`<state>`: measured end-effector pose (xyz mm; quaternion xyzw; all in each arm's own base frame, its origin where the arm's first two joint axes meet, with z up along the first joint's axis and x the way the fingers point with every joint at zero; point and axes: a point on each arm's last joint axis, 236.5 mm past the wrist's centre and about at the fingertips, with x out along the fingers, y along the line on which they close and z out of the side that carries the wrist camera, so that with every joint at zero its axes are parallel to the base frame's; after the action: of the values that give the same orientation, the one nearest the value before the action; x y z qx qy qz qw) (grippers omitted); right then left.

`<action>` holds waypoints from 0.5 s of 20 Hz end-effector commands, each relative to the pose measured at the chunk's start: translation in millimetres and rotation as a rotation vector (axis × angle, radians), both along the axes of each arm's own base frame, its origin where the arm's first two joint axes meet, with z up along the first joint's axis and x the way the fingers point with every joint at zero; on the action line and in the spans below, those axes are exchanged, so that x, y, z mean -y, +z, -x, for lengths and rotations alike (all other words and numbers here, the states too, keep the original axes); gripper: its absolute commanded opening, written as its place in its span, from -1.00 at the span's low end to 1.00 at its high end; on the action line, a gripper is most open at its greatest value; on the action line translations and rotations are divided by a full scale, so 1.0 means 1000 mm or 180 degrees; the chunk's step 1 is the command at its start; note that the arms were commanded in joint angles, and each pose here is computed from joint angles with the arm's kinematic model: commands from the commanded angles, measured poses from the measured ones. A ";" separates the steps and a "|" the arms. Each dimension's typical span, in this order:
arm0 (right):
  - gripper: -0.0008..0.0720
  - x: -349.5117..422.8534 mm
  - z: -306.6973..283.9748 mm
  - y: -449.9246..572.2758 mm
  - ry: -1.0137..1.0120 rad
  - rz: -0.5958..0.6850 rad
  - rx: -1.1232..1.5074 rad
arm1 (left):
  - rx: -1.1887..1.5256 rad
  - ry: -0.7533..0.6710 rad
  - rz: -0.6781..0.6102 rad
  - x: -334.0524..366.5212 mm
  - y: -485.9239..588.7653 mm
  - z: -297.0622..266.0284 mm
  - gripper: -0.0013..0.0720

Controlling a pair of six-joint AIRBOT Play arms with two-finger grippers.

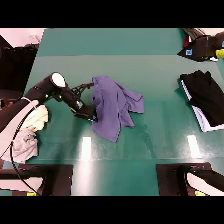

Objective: Fold the shirts.

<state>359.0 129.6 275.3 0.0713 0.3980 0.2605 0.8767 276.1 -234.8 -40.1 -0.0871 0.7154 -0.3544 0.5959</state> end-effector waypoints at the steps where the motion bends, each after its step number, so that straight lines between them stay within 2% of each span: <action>1: -0.93 0.000 -0.001 0.001 -0.0007 -0.0006 0.0012 | -0.0041 0.0174 -0.0004 0.000 -0.023 0.006 0.87; 8: -0.93 0.000 -0.001 0.001 -0.0007 -0.0006 0.0014 | 0.0046 0.0174 -0.0005 0.012 -0.025 0.004 0.85; 9: -0.93 0.000 -0.001 0.001 -0.0007 -0.0006 0.0013 | 0.0065 0.0125 -0.0007 0.017 -0.025 0.008 0.28; 10: -0.93 0.000 -0.001 0.001 -0.0007 -0.0006 0.0013 | 0.0109 0.0062 0.0004 0.021 -0.026 0.009 -0.38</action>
<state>359.8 129.6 275.8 0.0718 0.3962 0.2601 0.8776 269.2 -246.2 -63.7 -0.0997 0.7110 -0.3420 0.6063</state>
